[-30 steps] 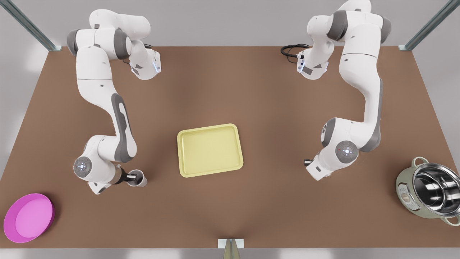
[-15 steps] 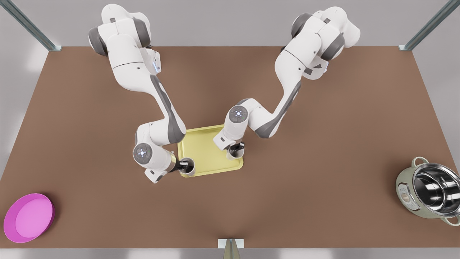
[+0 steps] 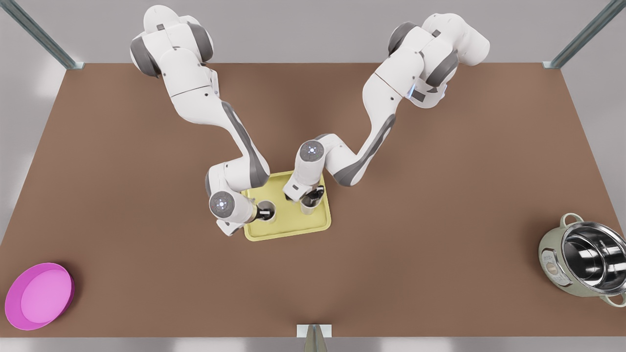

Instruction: Use both arms to respectively pick up the white IKEA cups from the middle-left and middle-right positions, then place the white IKEA cups onto the middle-middle tray, ensuring that the cups remain upright and do not tip over

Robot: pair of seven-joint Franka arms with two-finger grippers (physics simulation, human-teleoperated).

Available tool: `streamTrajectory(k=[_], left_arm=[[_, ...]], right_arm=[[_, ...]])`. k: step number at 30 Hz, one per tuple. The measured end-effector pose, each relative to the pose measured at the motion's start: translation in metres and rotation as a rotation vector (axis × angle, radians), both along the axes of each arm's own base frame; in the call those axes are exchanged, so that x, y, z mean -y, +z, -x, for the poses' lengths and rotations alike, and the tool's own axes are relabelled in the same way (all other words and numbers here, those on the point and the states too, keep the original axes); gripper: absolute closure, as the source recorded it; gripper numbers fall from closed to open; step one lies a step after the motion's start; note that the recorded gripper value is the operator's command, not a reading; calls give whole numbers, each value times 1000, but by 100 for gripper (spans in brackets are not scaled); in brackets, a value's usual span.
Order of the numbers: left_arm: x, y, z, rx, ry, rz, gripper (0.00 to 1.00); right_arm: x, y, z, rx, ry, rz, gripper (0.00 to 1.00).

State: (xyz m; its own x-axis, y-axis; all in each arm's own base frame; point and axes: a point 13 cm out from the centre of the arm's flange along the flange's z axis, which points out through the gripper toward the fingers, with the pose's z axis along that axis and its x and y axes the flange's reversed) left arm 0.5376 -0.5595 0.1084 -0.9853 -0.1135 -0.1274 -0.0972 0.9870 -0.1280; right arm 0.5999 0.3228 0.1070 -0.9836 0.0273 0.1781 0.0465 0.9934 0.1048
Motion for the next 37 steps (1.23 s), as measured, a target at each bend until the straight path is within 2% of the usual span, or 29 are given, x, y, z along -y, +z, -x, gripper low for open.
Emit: streamTrajectory(k=[2, 10, 12, 13, 14, 16, 17, 18, 20, 22, 24, 27, 28, 34, 37], left_arm=[[1, 9, 0, 1, 24, 1, 0], [2, 43, 4, -13, 117, 4, 0], [4, 81, 10, -20, 140, 15, 0], [-5, 123, 4, -15, 170, 30, 0], [-36, 174, -15, -10, 221, 42, 0], [-186, 261, -86, -14, 390, 8, 0], [-282, 282, -115, -36, 485, -23, 0], [-364, 299, -130, -60, 556, -48, 0], [-441, 318, -118, -114, 572, -100, 0], [-457, 329, -80, -162, 507, -162, 0], [-458, 328, -63, -216, 435, -181, 0], [-454, 328, -57, -258, 332, -183, 0], [-450, 332, -57, -259, 298, -182, 0], [-457, 323, -56, -296, 161, -189, 0], [-455, 323, -56, -303, 103, -174, 0]], right_arm=[[3, 1, -1, 2, -18, 14, 0], [-5, 39, -7, 19, -71, -29, 0], [-6, 55, -7, 23, -76, -41, 0], [-4, 65, -8, 24, -81, -47, 0], [1, 78, -10, 25, -90, -55, 0], [35, 88, -23, 16, -139, -55, 0], [63, 84, -31, 1, -176, -46, 0], [94, 78, -38, -12, -206, -27, 0], [164, 64, -55, -21, -239, 30, 0], [229, 82, -74, 19, -235, 80, 0], [256, 158, -78, 88, -207, 79, 0], [279, 323, -66, 245, -170, 61, 0], [290, 356, -61, 267, -166, 66, 0], [311, 380, -26, 174, -98, 116, 0], [310, 398, 4, 155, -53, 108, 0]])
